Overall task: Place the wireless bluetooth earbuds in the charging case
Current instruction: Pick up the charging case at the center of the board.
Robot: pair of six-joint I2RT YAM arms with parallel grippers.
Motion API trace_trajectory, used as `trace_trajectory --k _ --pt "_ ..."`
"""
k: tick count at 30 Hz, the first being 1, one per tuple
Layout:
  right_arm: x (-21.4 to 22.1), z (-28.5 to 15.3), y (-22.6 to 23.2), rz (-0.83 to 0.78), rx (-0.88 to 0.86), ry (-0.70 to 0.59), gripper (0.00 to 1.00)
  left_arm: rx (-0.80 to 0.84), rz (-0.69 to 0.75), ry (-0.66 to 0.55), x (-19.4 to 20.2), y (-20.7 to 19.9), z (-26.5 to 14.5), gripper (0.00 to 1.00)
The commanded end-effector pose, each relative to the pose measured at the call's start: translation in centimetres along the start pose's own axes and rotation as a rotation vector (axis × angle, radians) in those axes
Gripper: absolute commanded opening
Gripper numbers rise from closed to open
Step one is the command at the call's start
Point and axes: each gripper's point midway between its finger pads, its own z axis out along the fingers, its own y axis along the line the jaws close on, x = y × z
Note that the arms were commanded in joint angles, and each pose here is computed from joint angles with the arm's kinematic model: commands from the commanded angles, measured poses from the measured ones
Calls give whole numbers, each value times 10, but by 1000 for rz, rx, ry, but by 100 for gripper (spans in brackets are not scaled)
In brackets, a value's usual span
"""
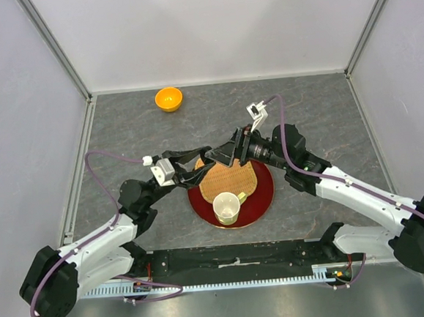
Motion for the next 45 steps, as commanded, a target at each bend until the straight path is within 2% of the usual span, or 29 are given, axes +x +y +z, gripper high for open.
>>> trace_trajectory --k 1,9,14,15,16,19,22,24,33,39,45 --pt "-3 -3 -7 -117 100 13 77 32 65 59 2 1 12 2" --pt "6 6 -17 -156 177 69 54 34 106 111 13 -1 18 2" --pt "10 11 -17 -161 174 85 25 20 109 130 19 1 17 2" --pt "10 11 -17 -164 176 85 23 16 112 130 19 1 17 2" --pt "10 11 -17 -168 173 90 9 3 113 136 21 4 16 2" --pt "10 11 -16 -168 171 90 0 -9 112 141 22 5 15 11" --pt "10 11 -14 -170 164 92 0 -8 108 145 23 4 14 21" --pt "10 11 -13 -166 159 94 0 -5 105 145 23 4 14 24" --pt "1 9 -16 -173 190 51 0 31 115 168 30 -4 6 76" --pt "-14 8 -11 -222 191 15 0 102 190 269 43 -15 -13 83" --pt "-15 2 -11 -284 109 117 0 113 310 357 47 -12 -36 85"
